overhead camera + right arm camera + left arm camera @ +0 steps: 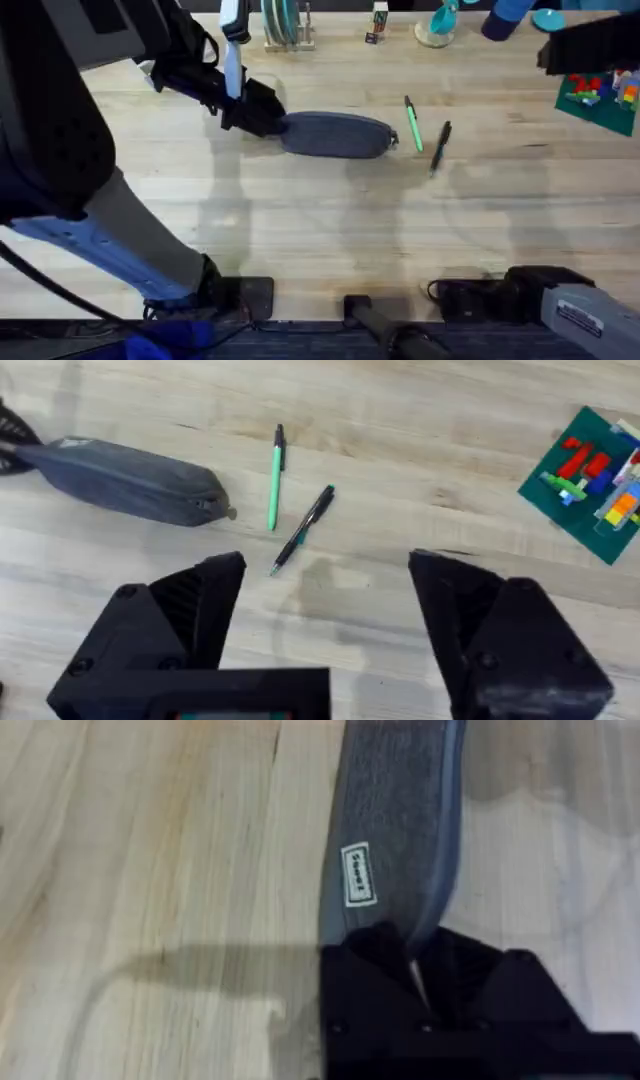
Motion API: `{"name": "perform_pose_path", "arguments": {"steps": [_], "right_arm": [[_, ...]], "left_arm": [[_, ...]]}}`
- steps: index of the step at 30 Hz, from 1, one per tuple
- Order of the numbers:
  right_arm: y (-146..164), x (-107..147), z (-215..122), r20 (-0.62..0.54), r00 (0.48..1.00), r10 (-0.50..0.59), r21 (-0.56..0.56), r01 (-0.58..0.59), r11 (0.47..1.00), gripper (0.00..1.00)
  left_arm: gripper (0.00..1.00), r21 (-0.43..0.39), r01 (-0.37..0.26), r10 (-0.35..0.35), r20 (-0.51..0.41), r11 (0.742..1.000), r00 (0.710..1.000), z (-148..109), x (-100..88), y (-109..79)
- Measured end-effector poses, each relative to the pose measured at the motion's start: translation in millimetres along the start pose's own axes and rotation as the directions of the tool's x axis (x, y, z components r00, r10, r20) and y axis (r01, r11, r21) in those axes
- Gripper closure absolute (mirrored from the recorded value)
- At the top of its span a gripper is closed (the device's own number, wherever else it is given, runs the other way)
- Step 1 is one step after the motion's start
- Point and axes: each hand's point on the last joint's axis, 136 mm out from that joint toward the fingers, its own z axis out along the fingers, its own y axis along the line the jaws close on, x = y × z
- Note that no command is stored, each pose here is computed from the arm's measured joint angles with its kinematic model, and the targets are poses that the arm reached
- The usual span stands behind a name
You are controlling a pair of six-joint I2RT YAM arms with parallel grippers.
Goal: Unzip the bag, pick up the pens from the table one at a time and place them inside, then zip the bag closed.
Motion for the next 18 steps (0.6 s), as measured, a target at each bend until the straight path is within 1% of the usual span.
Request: {"name": "perform_pose_path", "arguments": {"steps": [1,3,5,8,11,15,16,17,18], "right_arm": [[0.0,0.0,0.0,0.000,1.000,0.000,0.000,0.000,1.000,0.005],[0.2,0.6,0.0,-0.002,1.000,-0.010,-0.001,0.010,1.000,0.005],[1.7,3.0,0.0,-0.012,0.999,-0.043,-0.009,0.043,0.999,0.005],[6.6,7.1,-0.2,-0.022,0.991,-0.135,-0.040,0.134,0.990,0.005],[15.4,9.7,2.5,-0.010,0.967,-0.256,-0.094,0.254,0.963,0.005],[29.5,23.8,16.2,-0.008,0.921,-0.390,-0.192,0.382,0.904,0.004],[34.1,28.2,20.1,-0.001,0.905,-0.425,-0.224,0.414,0.882,0.004],[46.4,40.6,29.4,0.029,0.858,-0.513,-0.305,0.496,0.813,0.004],[49.7,43.7,31.6,0.041,0.844,-0.535,-0.325,0.517,0.792,0.004]], "left_arm": [[0.944,-0.001,-0.004,0.004,0.000,1.000,1.000,0.0,-0.1,0.4],[0.955,-0.001,-0.004,0.004,0.000,1.000,1.000,0.0,0.0,0.3],[0.956,-0.001,-0.004,0.004,0.000,1.000,1.000,0.0,0.0,0.4],[0.956,-0.003,-0.006,0.006,0.000,1.000,1.000,0.0,0.0,0.9],[0.956,-0.004,-0.007,0.007,0.000,1.000,1.000,0.0,0.0,1.0],[0.956,-0.004,-0.007,0.007,0.000,1.000,1.000,0.0,0.0,1.0],[0.956,-0.003,-0.007,0.007,0.000,1.000,1.000,0.0,0.0,1.0],[0.956,-0.004,-0.007,0.007,0.000,1.000,1.000,0.0,0.0,1.0],[0.956,-0.003,-0.006,0.006,0.000,1.000,1.000,0.0,0.0,0.9]]}}
